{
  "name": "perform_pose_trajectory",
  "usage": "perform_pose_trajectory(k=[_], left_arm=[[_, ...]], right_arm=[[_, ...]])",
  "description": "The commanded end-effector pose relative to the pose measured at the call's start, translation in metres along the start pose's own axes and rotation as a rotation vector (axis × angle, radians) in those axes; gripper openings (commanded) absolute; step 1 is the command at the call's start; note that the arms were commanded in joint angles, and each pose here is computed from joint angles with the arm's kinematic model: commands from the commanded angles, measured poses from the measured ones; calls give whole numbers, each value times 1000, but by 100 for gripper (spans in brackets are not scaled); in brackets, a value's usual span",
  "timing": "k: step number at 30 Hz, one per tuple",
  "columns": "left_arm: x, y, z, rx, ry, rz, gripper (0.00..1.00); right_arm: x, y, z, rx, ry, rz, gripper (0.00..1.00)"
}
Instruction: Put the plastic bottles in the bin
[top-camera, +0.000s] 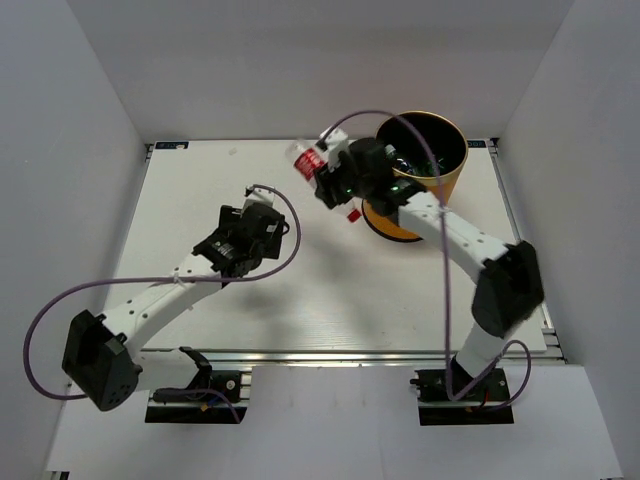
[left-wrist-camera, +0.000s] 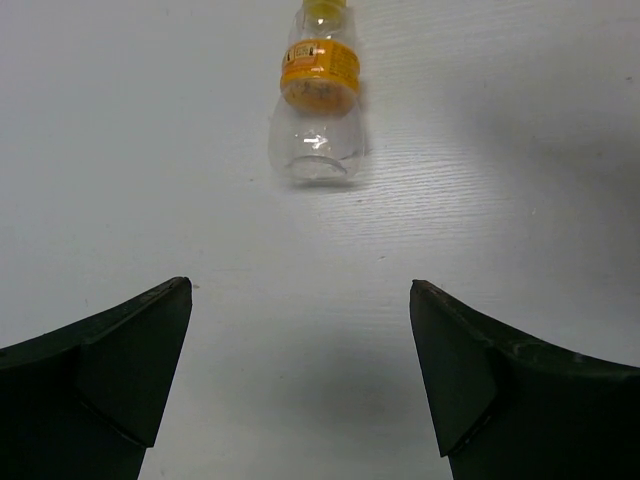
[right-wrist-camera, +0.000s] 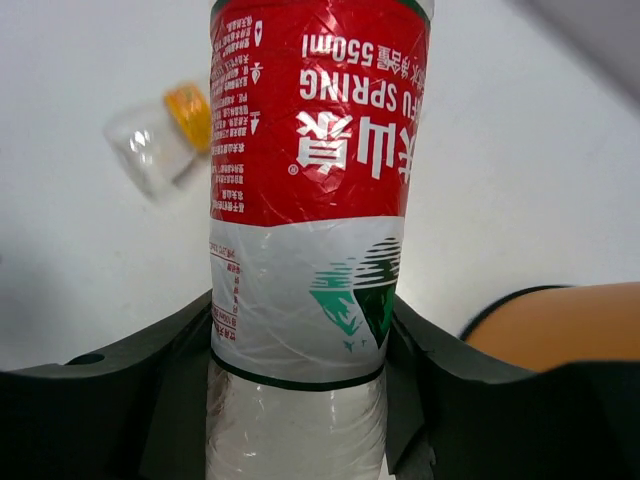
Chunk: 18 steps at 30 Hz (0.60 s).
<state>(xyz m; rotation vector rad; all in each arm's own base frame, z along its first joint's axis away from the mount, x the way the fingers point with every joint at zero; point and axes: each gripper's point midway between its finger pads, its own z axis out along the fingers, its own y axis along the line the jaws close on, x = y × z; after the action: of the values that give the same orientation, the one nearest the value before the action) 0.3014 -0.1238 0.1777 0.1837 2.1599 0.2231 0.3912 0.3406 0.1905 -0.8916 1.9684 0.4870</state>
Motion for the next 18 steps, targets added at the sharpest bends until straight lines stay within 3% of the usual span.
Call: perform_pose_trajectory(k=[1, 6, 10, 18], left_arm=[[-11, -3, 14, 38, 15, -38, 100], [-18, -9, 33, 83, 30, -27, 100], [-29, -13, 51, 110, 35, -25, 100], [-26, -10, 95, 104, 112, -20, 100]], right_arm=[[-63, -23, -78, 61, -189, -94, 0], [-90, -53, -134, 204, -301, -94, 0], [-98, -108, -167, 395, -334, -79, 0], [-94, -181, -157, 488, -324, -80, 0]])
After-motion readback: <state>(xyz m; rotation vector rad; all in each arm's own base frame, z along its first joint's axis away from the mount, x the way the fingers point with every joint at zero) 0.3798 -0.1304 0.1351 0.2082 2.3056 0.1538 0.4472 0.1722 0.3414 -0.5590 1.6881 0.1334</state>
